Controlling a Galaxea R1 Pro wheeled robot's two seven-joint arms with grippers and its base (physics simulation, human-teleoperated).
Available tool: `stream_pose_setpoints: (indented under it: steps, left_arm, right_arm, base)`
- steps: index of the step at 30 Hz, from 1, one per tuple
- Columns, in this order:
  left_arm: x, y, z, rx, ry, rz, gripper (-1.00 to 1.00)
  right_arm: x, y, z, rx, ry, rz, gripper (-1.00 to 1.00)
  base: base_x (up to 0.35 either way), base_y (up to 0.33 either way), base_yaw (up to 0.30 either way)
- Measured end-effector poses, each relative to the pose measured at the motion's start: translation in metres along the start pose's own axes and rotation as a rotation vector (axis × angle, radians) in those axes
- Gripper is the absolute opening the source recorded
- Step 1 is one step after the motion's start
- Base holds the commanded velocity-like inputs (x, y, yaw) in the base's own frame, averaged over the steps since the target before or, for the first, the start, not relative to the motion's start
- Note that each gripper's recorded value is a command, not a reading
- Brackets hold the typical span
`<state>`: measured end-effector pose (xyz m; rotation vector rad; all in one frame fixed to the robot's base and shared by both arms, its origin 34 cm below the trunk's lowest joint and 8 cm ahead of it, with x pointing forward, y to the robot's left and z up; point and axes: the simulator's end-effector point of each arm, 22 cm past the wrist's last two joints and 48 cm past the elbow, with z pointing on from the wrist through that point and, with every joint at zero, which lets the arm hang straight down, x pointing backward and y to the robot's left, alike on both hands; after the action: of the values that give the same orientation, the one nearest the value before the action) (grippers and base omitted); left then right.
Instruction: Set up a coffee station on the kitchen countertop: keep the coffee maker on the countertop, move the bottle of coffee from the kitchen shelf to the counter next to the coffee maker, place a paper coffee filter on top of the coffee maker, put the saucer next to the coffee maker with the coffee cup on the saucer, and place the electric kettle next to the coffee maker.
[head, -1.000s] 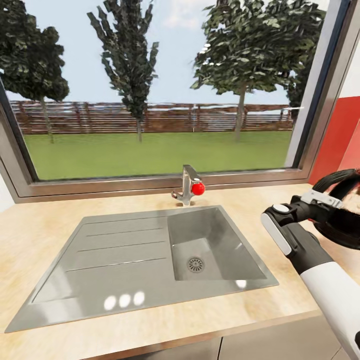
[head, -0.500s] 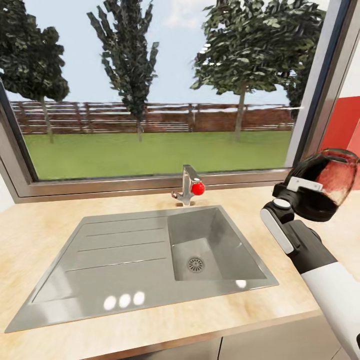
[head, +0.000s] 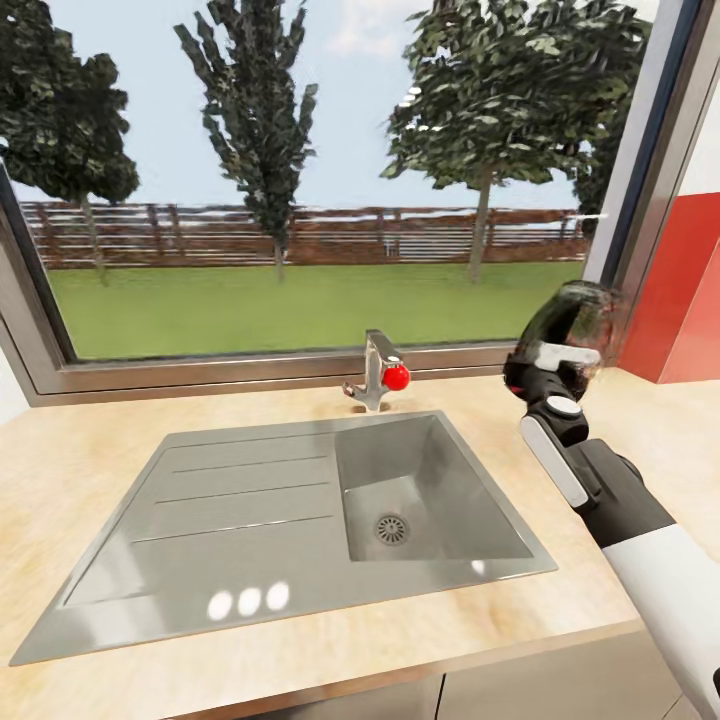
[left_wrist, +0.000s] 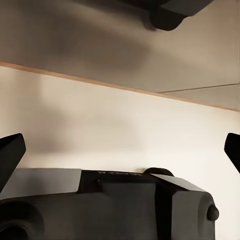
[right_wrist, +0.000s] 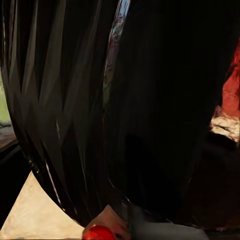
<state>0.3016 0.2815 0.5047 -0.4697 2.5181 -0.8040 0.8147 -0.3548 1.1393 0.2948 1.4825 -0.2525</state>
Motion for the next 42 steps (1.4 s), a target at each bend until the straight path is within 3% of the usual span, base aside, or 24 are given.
stream_pose_setpoints:
  steps: [6, 13, 26, 32, 42]
  left_arm:
    - [0.000, 0.000, 0.000, 0.000, 0.000, 0.000, 1.00]
    - [0.000, 0.000, 0.000, 0.000, 0.000, 0.000, 1.00]
    - [0.000, 0.000, 0.000, 0.000, 0.000, 0.000, 1.00]
    - [0.000, 0.000, 0.000, 0.000, 0.000, 0.000, 1.00]
    - [0.000, 0.000, 0.000, 0.000, 0.000, 0.000, 1.00]
  right_arm:
    - [0.000, 0.023, -0.001, -0.111, 0.000, -0.004, -1.00]
    - [0.000, 0.035, -0.001, -0.213, -0.002, -0.027, -1.00]
    - [0.005, 0.056, -0.008, -0.362, -0.003, -0.070, -1.00]
    - [0.004, 0.057, -0.009, -0.371, -0.015, -0.108, -1.00]
    - [0.005, 0.059, -0.009, -0.383, -0.014, -0.117, -1.00]
  base:
    - [0.000, 0.000, 0.000]
    - [0.000, 0.000, 0.000]
    - [0.000, 0.000, 0.000]
    - [-0.001, 0.000, 0.000]
    - [-0.221, 0.000, 0.000]
